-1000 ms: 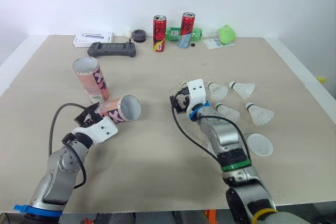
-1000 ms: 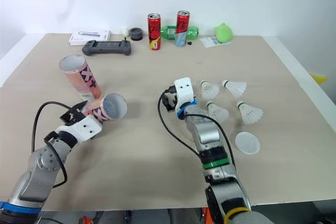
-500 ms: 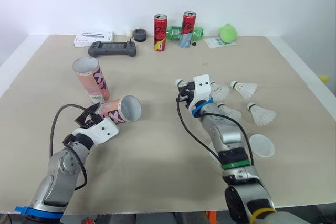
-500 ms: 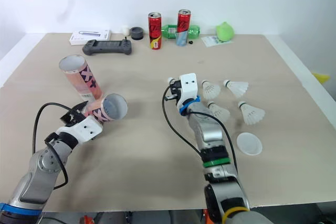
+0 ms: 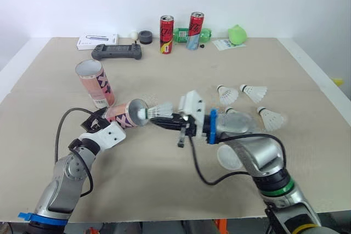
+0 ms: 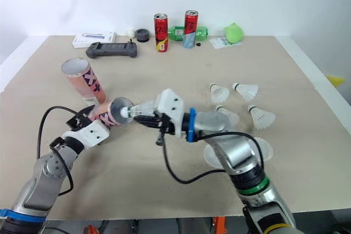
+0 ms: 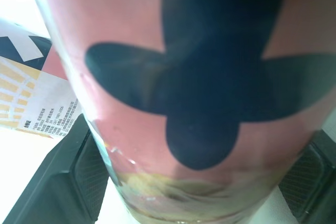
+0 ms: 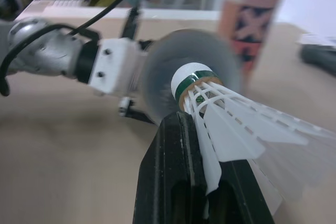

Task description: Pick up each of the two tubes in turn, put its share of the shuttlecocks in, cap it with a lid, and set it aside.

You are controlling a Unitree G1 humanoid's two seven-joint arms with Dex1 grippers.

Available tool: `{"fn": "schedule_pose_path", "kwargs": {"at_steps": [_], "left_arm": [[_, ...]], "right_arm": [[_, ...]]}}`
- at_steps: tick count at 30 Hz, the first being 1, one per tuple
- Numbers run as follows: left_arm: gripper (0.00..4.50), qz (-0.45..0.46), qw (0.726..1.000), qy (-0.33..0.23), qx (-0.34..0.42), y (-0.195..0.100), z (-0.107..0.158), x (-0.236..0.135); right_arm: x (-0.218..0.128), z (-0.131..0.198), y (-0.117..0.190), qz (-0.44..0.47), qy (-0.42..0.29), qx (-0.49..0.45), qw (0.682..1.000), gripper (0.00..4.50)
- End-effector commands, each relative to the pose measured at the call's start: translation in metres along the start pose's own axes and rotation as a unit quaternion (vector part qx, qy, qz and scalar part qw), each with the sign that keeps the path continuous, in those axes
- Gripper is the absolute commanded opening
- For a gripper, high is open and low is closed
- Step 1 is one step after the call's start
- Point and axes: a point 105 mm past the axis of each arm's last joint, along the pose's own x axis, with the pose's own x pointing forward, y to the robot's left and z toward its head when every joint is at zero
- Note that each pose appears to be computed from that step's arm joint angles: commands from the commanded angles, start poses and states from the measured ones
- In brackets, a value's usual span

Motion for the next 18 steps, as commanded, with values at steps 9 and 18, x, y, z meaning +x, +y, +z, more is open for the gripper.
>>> {"fn": "schedule_pose_path", "kwargs": {"at_steps": [9, 18], "left_arm": [[3.98, -0.016, 1.0, -0.016, -0.005, -0.007, 0.008, 0.001], [3.98, -0.027, 0.999, -0.028, -0.013, -0.01, 0.013, 0.006]], "right_arm": [[-0.028, 0.028, -0.004, -0.053, -0.074, 0.044, 0.995, 3.86], [-0.14, -0.017, -0.04, -0.431, 0.026, 0.038, 0.901, 4.42]]}}
